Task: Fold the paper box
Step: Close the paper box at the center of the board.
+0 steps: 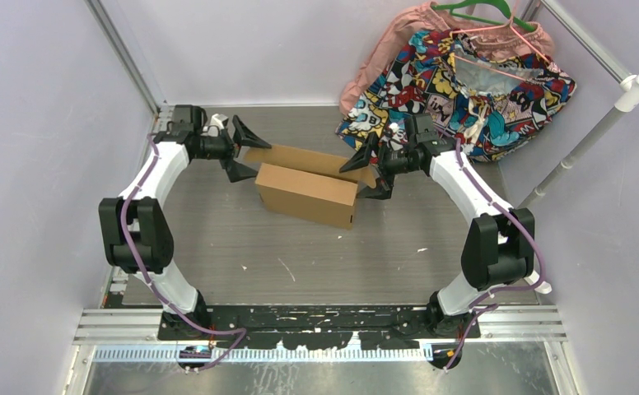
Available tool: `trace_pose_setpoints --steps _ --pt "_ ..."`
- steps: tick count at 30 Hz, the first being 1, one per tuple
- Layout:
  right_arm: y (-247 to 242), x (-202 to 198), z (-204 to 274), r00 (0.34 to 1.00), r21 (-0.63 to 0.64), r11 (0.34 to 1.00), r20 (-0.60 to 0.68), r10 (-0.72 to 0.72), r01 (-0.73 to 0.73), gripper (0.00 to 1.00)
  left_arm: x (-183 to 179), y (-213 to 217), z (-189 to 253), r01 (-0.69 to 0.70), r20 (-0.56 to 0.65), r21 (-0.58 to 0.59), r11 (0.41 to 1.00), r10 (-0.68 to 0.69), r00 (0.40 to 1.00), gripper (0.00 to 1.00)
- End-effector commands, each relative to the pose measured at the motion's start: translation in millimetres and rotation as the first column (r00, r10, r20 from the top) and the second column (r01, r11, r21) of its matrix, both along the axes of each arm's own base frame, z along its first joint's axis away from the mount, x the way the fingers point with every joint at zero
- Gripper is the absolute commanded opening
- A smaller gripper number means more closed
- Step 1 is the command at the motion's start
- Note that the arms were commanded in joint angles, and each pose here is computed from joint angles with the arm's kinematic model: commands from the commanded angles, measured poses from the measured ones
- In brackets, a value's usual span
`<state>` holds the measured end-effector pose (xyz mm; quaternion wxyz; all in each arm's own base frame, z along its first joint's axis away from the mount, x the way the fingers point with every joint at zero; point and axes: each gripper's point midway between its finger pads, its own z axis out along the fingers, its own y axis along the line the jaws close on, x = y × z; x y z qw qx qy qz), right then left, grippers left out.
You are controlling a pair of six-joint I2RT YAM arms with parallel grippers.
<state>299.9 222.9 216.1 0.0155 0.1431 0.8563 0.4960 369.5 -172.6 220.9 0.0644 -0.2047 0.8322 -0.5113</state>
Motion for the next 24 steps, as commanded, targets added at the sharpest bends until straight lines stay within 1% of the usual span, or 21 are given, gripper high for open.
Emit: trace_pose_setpoints --steps 1,12,17,24 --pt "1.0 1.4 17.1 0.994 -0.007 0.999 0.101 0.038 -0.038 1.0 -15.0 -21.7 19.0 0.086 -0.029 -0.09 0.992 -0.089 0.996 1.0" --pt "-2.4 0.4 14.0 0.993 -0.039 0.999 0.114 0.041 -0.037 1.0 -13.8 -21.9 17.8 0.086 -0.03 -0.091 0.992 -0.089 0.996 1.0" --pt "-3.1 1.3 18.9 0.989 -0.042 0.998 0.14 0.041 -0.036 1.0 -14.4 -22.0 16.9 0.086 -0.03 -0.089 0.992 -0.089 0.996 1.0" --pt "-11.2 -0.2 19.3 0.986 -0.117 0.993 0.161 0.047 -0.028 1.0 -14.2 -21.7 15.9 0.085 -0.031 -0.087 0.993 -0.088 0.996 1.0"
